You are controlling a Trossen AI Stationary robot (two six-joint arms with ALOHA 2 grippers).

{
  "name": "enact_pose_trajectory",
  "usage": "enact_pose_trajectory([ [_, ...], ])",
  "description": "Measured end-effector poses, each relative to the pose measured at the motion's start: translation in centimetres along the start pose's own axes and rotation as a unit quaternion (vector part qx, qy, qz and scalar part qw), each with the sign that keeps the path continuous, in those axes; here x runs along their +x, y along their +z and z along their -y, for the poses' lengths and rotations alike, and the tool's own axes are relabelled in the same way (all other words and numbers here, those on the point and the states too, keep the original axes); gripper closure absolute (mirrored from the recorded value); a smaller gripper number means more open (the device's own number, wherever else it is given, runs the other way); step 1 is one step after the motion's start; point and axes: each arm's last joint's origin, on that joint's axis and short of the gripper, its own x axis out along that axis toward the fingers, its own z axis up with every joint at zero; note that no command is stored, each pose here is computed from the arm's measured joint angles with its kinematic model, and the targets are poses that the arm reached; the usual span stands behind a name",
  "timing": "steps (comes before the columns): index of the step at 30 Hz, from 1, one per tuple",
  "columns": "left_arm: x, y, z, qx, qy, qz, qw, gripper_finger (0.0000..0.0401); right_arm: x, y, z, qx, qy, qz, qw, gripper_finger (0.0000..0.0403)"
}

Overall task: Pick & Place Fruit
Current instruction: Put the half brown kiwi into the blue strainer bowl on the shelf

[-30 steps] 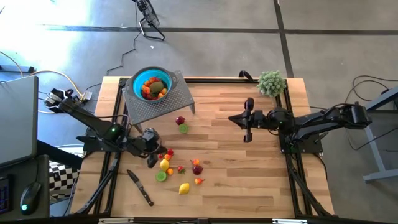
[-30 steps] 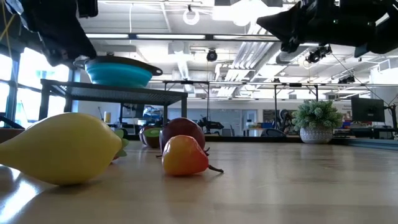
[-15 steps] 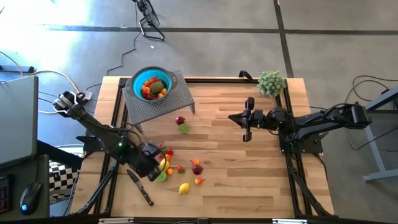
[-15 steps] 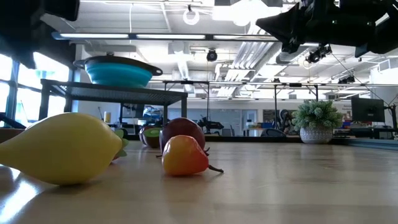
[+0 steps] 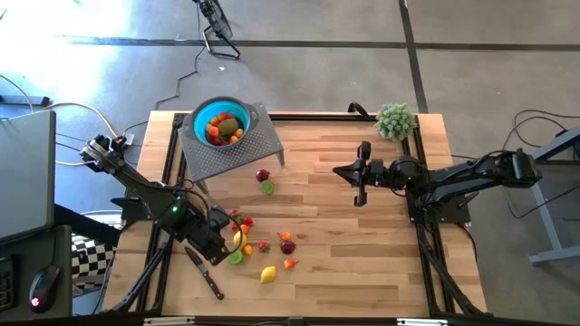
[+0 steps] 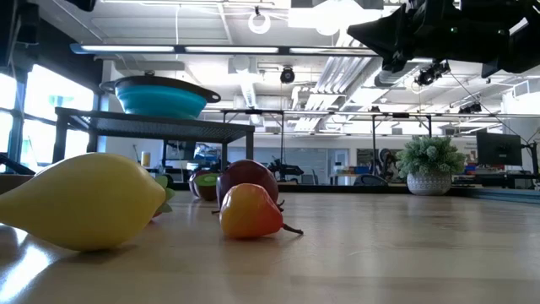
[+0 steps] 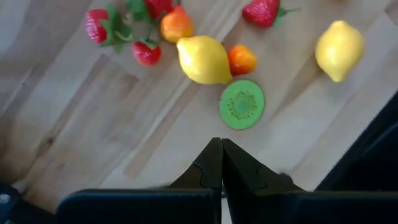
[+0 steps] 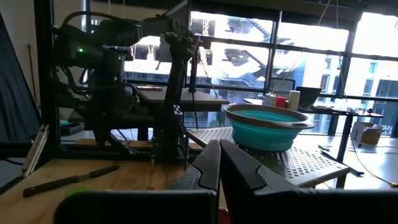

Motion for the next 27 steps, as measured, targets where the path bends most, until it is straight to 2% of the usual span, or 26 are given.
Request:
enact_pose_trajectory([
  [6, 0.14, 0.10, 0.25, -0.003, -0.013, 0.011, 1.000, 0.0398, 0.00, -0.19, -0.07, 0.023, 0.005, -0.010, 1.000, 0.0400],
  [10, 0.22, 0.03, 0.24, -0.023, -0.012, 0.000, 1.000, 0.0374, 0.00, -0.26, -0.07, 0.026, 0.004, -0.014, 1.000, 0.0400],
  [27, 0.65, -0.11, 0.41, -0.048, -0.009, -0.023, 0.999, 0.0142, -0.01, -0.48, -0.08, 0.022, 0.004, -0.025, 0.999, 0.0400],
])
